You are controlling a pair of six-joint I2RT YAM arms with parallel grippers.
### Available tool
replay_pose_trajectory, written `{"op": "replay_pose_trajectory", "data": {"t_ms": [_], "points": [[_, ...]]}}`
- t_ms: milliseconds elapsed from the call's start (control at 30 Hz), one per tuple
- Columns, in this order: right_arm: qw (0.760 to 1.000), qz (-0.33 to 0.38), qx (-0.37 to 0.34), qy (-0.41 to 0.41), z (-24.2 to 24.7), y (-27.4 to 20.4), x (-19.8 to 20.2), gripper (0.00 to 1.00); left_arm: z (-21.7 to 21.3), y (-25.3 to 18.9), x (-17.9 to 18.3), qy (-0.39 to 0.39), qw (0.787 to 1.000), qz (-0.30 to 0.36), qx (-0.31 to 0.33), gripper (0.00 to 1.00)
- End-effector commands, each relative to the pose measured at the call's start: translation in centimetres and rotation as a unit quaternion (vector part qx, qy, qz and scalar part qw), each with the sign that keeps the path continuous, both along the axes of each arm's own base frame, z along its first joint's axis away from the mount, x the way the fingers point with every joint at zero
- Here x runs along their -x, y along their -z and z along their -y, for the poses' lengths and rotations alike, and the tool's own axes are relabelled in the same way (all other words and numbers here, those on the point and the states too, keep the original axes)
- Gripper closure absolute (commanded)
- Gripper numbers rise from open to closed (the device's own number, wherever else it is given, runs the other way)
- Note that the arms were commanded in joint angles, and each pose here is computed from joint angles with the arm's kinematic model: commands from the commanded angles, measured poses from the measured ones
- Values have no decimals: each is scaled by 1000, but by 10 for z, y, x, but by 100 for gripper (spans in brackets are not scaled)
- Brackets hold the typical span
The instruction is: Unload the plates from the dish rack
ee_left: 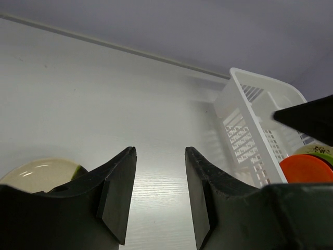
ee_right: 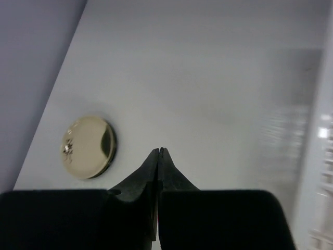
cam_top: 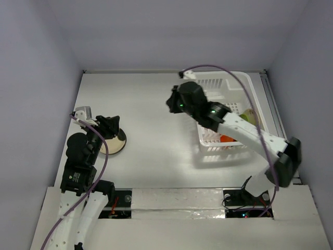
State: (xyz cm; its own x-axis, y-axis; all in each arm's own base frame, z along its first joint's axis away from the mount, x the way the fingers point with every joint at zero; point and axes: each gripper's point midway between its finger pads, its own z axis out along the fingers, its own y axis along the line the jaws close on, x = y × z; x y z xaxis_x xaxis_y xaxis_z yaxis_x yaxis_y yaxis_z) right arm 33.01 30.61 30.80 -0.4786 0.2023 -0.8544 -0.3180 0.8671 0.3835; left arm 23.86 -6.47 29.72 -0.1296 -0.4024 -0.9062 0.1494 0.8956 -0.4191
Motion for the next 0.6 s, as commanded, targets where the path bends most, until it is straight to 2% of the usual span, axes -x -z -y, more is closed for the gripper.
{"op": "replay_pose_trajectory", "data": {"t_ms": [0,67,100,167,200,233,300,333,433,567], "points": [[993,-43,-27,-104,-105,44,13,100,1,-24,-1,3,999,33,8,61],[988,-62,-52,-130,-140,49,16,96,0,-23,-1,1,999,32,8,61],[985,-85,-45,-142,-158,79,17,80,0,-23,-1,1,999,33,8,61],[976,-114,-81,-165,-182,91,20,60,0,-24,0,0,999,33,8,61],[971,-136,-83,-180,-195,112,22,43,0,-24,0,0,999,33,8,61],[965,-155,-101,-186,-205,120,28,37,0,-24,0,1,999,34,8,61],[958,-171,-115,-198,-220,132,32,28,0,-25,0,2,999,36,9,61],[955,-194,-112,-192,-227,154,36,26,1,-25,1,3,999,36,9,61],[944,-218,-138,-206,-243,171,45,21,0,-25,2,3,999,37,9,61],[930,-237,-171,-222,-259,187,54,20,1,-26,3,4,999,39,9,61]]}}
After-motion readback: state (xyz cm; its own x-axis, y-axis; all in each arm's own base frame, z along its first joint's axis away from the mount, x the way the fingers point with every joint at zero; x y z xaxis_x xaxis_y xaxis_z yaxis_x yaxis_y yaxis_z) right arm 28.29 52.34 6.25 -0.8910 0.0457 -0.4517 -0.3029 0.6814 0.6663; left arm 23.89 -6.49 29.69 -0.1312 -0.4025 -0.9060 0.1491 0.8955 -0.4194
